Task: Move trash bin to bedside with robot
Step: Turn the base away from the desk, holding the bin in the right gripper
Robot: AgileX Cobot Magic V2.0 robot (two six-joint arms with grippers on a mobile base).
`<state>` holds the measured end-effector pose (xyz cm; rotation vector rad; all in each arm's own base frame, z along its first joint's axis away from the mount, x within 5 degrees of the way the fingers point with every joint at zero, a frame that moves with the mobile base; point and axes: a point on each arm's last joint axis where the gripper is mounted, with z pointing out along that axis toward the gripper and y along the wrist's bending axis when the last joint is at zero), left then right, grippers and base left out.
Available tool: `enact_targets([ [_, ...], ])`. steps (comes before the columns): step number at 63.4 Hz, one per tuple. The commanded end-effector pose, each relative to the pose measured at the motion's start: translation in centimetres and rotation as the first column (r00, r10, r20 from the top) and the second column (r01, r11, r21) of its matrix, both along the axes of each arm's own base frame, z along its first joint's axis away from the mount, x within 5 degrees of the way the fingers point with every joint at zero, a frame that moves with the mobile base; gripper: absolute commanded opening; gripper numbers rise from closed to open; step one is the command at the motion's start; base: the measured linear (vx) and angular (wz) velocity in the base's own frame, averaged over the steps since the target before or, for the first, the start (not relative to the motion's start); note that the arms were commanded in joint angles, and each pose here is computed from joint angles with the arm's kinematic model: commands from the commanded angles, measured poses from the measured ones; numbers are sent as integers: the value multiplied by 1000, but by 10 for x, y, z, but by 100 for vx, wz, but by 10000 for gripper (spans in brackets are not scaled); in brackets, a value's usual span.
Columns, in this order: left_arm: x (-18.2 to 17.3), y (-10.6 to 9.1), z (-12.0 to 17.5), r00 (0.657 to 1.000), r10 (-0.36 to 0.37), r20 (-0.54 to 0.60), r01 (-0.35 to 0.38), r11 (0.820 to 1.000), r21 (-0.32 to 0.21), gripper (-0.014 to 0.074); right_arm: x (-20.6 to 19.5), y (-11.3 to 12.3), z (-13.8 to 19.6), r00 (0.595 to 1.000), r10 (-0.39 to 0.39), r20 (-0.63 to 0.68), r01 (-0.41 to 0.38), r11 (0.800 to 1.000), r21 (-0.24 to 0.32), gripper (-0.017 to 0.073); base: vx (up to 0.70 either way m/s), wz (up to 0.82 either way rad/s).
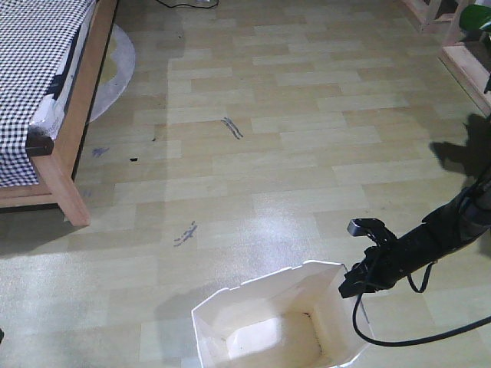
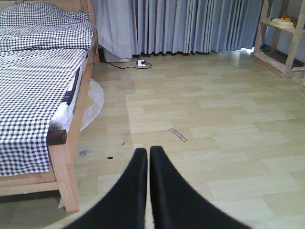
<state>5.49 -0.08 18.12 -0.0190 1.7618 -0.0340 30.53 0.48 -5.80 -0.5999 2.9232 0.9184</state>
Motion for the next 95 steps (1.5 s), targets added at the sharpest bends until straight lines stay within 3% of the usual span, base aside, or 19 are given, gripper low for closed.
enact_targets([
  [1,1,0,1,998,-4,64,4,1000,-8,-6,8,10,35,1000,2,10,-4,982,187,-3,30,3],
  [95,1,0,1,998,-4,64,4,1000,-8,-6,8,10,35,1000,1,11,-3,983,186,-3,33,4],
])
